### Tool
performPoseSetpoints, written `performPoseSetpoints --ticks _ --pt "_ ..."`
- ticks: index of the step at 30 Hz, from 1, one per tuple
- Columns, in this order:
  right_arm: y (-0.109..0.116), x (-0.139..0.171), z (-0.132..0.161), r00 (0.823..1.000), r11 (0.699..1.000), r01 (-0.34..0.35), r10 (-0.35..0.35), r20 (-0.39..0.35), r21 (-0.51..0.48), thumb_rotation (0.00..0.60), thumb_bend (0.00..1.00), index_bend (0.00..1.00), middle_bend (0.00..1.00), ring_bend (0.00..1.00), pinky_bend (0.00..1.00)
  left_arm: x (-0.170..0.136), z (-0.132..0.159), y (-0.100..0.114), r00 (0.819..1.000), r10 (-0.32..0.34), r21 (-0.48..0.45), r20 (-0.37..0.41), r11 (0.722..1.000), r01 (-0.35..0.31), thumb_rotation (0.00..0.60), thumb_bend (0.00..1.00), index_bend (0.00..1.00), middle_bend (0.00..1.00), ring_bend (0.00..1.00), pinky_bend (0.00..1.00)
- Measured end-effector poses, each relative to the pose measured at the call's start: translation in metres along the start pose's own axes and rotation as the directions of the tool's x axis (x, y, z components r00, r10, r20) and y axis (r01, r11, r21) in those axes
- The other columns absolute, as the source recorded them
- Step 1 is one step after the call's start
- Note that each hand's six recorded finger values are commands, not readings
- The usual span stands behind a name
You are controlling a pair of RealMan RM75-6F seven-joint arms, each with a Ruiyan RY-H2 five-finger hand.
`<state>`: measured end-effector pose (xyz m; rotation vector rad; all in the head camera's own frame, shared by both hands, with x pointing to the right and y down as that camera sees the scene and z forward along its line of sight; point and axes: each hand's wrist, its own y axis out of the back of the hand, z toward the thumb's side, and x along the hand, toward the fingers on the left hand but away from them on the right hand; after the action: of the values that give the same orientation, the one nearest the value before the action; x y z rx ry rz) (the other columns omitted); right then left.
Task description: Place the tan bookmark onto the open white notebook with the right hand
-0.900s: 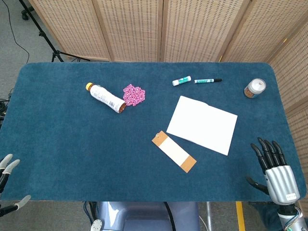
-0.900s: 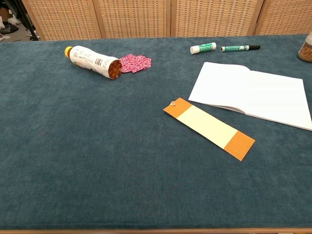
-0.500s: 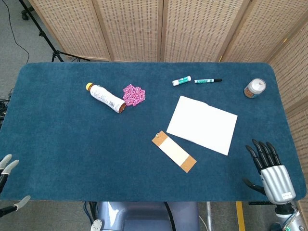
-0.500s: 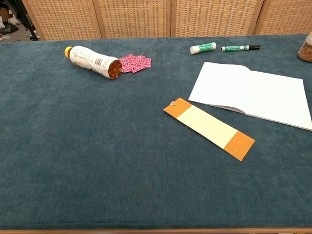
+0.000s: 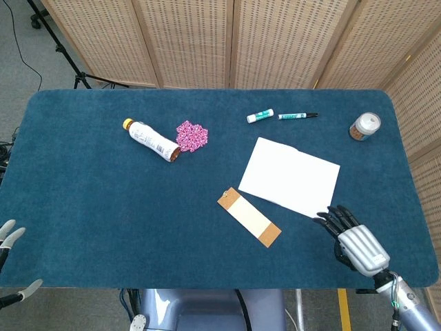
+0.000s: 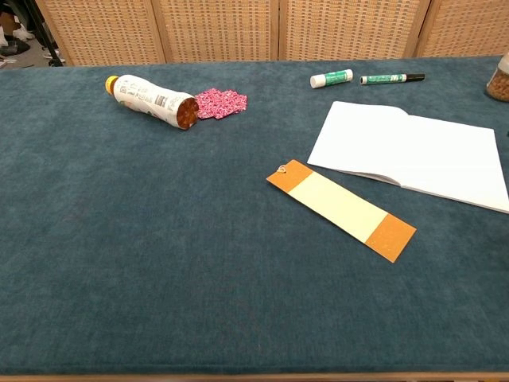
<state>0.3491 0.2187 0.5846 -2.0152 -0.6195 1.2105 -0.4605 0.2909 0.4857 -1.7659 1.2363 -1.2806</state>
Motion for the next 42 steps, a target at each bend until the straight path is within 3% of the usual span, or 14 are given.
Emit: performPoseSetpoints --ticks 4,10,19,31,37,42 --pt "-0.013 -0.023 0.003 0.991 0.99 -0.129 0.131 -0.032 0.051 0.6 1.0 0.15 0.17 0.03 0.06 0.002 0.0 -0.002 1.0 -0.009 0.004 -0.006 1.0 0.009 0.6 0.0 0.0 0.0 0.0 0.0" --pt "-0.034 -0.049 0.007 0.972 0.966 -0.233 0.236 -0.019 0.112 0.6 1.0 0.15 0.17 0.03 0.06 0.005 -0.002 -0.002 1.0 -0.012 0.002 -0.015 1.0 0.012 0.6 0.0 0.0 0.0 0.0 0.0" --pt "-0.049 -0.071 0.018 0.961 0.946 -0.274 0.278 0.004 0.171 0.6 1.0 0.16 0.18 0.04 0.06 0.005 -0.002 -0.001 1.0 -0.012 -0.005 -0.015 1.0 0.012 0.6 0.0 0.0 0.0 0.0 0.0" --pt "-0.066 -0.076 0.028 0.948 0.926 -0.313 0.318 0.011 0.213 0.6 1.0 0.17 0.18 0.04 0.1 0.004 -0.002 0.001 1.0 -0.007 -0.021 -0.013 1.0 0.007 0.6 0.0 0.0 0.0 0.0 0.0" --pt "-0.07 -0.075 0.024 0.938 0.915 -0.344 0.344 0.035 0.211 0.6 1.0 0.19 0.2 0.05 0.1 0.004 -0.002 0.001 1.0 -0.011 -0.021 -0.009 1.0 0.01 0.6 0.0 0.0 0.0 0.0 0.0" --pt "-0.074 -0.072 0.035 0.927 0.909 -0.371 0.376 0.01 0.191 0.6 1.0 0.2 0.21 0.05 0.1 0.004 -0.002 0.001 1.0 -0.01 -0.021 -0.011 1.0 0.009 0.6 0.0 0.0 0.0 0.0 0.0"
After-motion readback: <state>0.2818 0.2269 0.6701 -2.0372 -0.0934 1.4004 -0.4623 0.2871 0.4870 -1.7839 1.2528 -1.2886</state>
